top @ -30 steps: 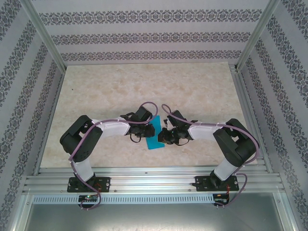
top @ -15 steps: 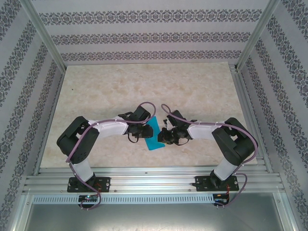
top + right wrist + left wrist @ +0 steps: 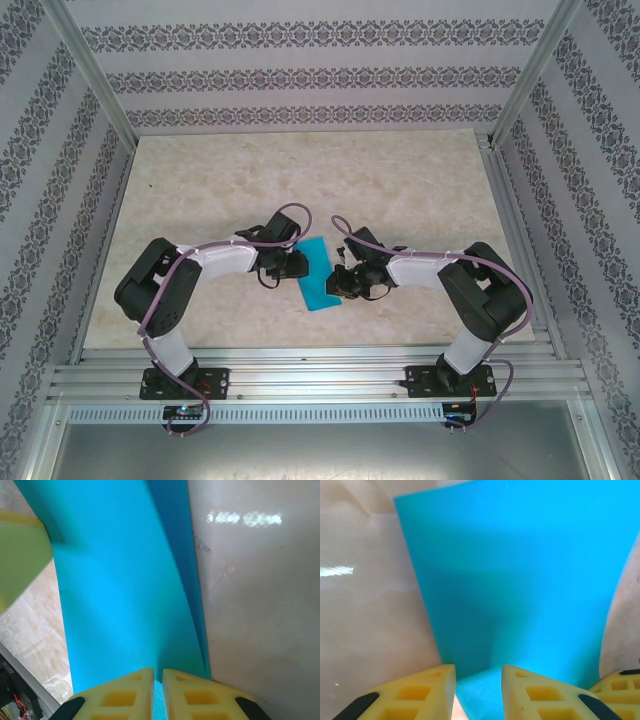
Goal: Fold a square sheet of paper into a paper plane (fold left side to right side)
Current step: First fold the square sheet of paper in half at the center of the table.
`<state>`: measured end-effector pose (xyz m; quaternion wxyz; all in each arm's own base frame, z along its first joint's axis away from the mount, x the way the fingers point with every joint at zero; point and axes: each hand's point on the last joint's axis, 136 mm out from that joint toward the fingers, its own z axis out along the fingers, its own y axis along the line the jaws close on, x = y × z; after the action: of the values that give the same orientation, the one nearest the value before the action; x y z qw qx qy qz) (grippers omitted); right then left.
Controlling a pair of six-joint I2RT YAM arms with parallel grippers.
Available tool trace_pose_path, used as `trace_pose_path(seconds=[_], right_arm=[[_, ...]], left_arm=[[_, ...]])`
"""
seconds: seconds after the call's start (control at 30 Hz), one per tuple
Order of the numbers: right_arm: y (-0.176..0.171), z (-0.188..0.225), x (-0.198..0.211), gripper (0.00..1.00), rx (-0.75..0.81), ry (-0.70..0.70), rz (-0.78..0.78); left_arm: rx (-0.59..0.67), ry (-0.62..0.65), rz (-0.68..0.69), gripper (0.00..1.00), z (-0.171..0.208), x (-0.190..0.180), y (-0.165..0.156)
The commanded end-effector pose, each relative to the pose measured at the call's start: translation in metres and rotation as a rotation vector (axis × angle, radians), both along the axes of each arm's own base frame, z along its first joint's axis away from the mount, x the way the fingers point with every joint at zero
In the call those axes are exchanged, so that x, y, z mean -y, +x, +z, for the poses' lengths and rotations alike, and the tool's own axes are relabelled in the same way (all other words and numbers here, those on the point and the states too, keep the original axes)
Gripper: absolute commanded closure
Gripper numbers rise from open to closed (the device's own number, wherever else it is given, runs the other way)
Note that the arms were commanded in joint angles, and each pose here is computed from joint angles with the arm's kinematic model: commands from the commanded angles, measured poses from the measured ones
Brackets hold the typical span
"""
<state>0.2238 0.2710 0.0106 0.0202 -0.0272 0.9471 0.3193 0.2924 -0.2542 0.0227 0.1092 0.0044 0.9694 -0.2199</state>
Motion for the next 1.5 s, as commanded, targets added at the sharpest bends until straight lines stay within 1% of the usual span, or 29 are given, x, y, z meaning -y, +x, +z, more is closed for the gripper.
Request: trace_pose_path(seconds=[0.0, 0.1, 0.2, 0.3, 0.47, 0.57, 0.67, 0.8, 1.07, 1.23, 1.47], right_arm=[[-0.019, -0.036, 0.032, 0.85, -0.064, -0.185, -0.006], [-0.019, -0.035, 0.03, 0.85, -0.062, -0.179, -0.007], [-0.017, -0.034, 0.028, 0.85, -0.059, -0.17, -0.007], [-0.017, -0.034, 0.028, 0.85, -0.057, -0.171, -0.008], [-0.018, -0.036, 0.029, 0.85, -0.06, -0.179, -0.007], [-0.017, -0.036, 0.03, 0.85, -0.059, -0.181, -0.008], [-0.018, -0.036, 0.029, 0.85, -0.06, -0.182, -0.007], [-0.019, -0.038, 0.03, 0.85, -0.064, -0.19, -0.006], [-0.019, -0.038, 0.033, 0.85, -0.062, -0.21, -0.001], [-0.019, -0.038, 0.035, 0.85, -0.063, -0.224, 0.004], [-0.019, -0.039, 0.035, 0.85, -0.065, -0.233, 0.007]], left_arm=[[0.04, 0.003, 0.061, 0.68, -0.004, -0.024, 0.022], [0.071, -0.044, 0.102, 0.68, 0.006, -0.035, 0.039], [0.12, -0.071, 0.097, 0.71, 0.025, -0.037, 0.043], [0.152, -0.156, 0.064, 0.76, 0.042, -0.029, 0.035], [0.158, -0.353, -0.013, 0.86, 0.059, -0.004, 0.009], [0.142, -0.404, -0.051, 0.89, 0.06, 0.011, -0.001], [0.114, -0.397, -0.071, 0.9, 0.049, 0.021, -0.005], [0.087, -0.372, -0.061, 0.92, 0.03, 0.023, -0.002], [0.104, -0.288, -0.048, 0.92, 0.008, 0.017, 0.01], [0.12, -0.198, -0.039, 0.92, -0.001, 0.008, 0.017], [0.128, -0.145, -0.029, 0.9, -0.012, 0.003, 0.024]])
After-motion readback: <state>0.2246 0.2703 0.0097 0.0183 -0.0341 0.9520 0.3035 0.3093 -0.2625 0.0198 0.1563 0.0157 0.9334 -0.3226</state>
